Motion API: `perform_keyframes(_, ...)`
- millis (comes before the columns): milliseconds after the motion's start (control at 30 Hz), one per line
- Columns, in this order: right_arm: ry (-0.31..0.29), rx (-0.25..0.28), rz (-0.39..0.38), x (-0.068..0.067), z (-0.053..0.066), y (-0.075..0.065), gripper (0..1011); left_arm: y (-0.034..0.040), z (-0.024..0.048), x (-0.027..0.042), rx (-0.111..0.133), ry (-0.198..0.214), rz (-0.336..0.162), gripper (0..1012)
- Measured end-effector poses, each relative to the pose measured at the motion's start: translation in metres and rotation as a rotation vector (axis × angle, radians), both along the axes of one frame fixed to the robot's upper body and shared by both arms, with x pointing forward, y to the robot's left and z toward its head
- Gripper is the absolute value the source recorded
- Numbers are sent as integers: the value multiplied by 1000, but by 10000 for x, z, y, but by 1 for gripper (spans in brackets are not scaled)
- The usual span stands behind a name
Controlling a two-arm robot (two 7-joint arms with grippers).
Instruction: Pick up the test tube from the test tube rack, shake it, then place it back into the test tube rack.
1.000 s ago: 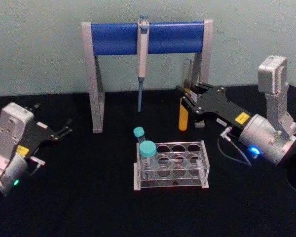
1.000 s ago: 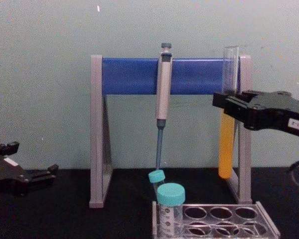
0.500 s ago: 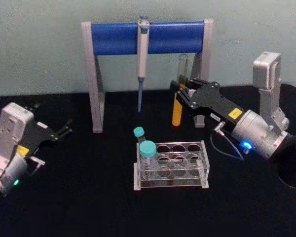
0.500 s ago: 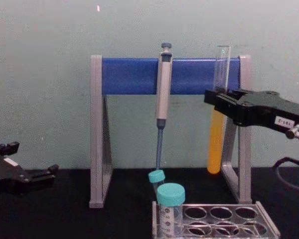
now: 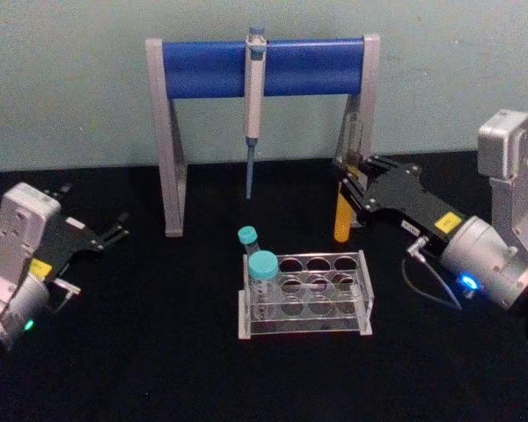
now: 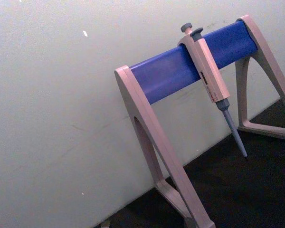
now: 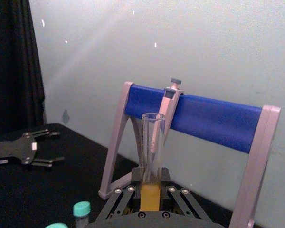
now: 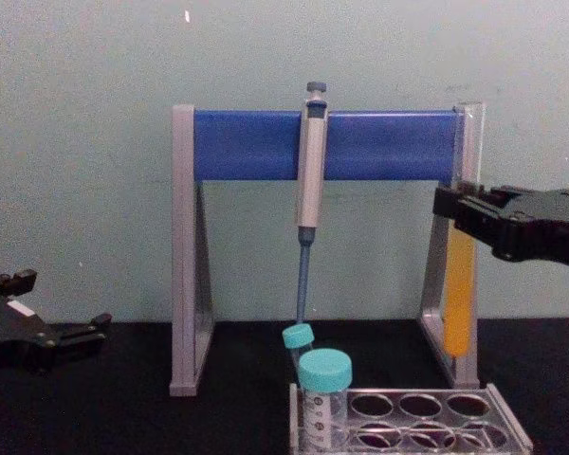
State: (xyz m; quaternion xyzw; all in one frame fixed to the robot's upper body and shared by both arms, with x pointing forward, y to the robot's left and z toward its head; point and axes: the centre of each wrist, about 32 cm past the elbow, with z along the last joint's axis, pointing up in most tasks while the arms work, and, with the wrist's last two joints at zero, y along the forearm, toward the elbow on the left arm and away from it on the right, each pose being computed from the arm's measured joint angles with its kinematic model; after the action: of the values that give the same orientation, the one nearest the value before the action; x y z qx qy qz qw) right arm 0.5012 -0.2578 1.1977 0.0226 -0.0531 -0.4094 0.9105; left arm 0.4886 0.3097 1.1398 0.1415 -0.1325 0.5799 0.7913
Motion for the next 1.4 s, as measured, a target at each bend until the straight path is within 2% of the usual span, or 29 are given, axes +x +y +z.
perform_keyframes(100,15,-5,8,-110,7,11,229,0,0,0,0,0,0,1001)
perform_keyframes(300,28,7,60,-161,-7,107,229,0,0,0,0,0,0,1001)
perform_keyframes(467,22,29,111,-40,-38,223,229,0,0,0,0,0,0,1001)
perform_keyframes(633,11,36,124,77,-47,263,229,0,0,0,0,0,0,1002)
perform_keyframes(733,5,36,116,189,-53,266,229,0,0,0,0,0,0,1001)
perform_keyframes(967,7,30,71,268,-52,200,229,0,0,0,0,0,0,1001)
perform_keyframes(1233,18,22,14,194,-44,101,229,0,0,0,0,0,0,1001)
perform_keyframes(1400,34,20,-27,89,-28,66,229,0,0,0,0,0,0,1001)
